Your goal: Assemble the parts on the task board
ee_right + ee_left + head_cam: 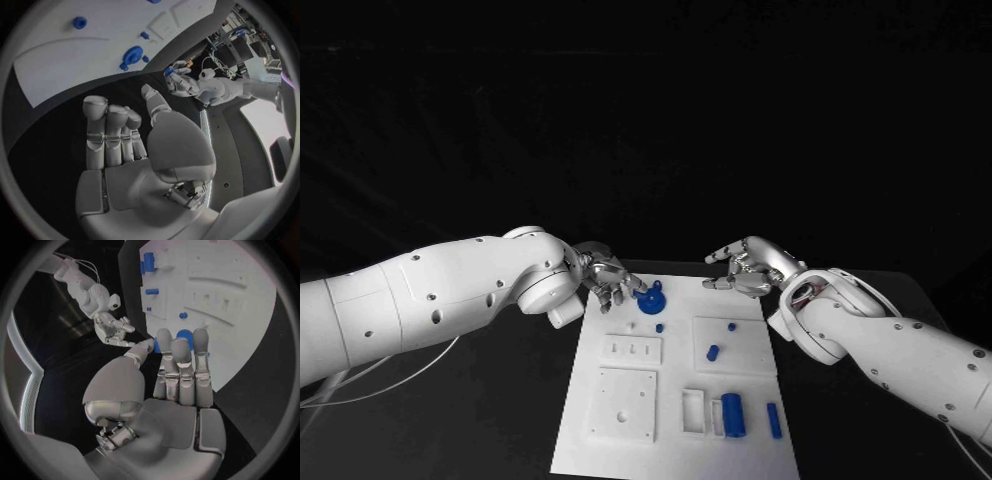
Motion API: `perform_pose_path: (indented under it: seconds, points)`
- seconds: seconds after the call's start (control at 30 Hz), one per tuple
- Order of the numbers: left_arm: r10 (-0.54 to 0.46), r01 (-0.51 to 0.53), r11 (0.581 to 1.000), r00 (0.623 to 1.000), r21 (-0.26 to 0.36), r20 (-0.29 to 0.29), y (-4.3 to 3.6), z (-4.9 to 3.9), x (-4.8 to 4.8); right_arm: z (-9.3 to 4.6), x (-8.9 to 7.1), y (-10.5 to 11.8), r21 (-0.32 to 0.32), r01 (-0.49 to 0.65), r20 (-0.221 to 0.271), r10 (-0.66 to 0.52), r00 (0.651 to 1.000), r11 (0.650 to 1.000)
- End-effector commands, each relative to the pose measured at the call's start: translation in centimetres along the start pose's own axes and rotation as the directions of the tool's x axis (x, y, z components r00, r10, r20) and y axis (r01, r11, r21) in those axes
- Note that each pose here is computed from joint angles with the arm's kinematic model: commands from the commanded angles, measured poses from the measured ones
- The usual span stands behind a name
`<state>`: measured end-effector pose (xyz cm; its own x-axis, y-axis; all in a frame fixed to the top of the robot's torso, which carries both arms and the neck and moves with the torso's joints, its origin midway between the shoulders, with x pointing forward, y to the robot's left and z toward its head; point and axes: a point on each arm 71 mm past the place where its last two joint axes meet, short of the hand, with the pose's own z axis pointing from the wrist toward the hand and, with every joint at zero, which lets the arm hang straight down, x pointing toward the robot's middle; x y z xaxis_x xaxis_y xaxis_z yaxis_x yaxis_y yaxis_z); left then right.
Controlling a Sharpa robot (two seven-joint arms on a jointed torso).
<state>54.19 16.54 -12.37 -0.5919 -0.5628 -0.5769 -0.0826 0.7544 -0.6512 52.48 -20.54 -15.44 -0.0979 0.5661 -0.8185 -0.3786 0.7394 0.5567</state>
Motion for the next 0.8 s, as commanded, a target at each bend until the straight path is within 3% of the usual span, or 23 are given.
perform_pose_path:
  seconds: [0.03,0.23,0.47,0.8]
  points:
    - [0.086,-0.083,0.996,0.994,-0.039,0.07,0.44,-0.25,0.24,-0.1,-0.8,-1.0,0.01,-0.083,0.06,0.082,0.995,0.997]
    - [0.174,-0.167,0.982,0.981,-0.082,0.084,1.65,-0.5,1.79,0.2,-1.8,-2.1,0.039,-0.112,0.102,0.108,0.989,0.993]
    - [0.232,-0.224,0.969,0.97,-0.106,0.077,2.86,-0.17,4.03,1.2,-2.4,-2.4,0.05,-0.126,0.136,0.118,0.984,0.991]
    - [0.259,-0.251,0.961,0.964,-0.118,0.064,3.53,0.14,5.97,2.1,-2.6,-2.1,0.051,-0.133,0.152,0.124,0.981,0.99]
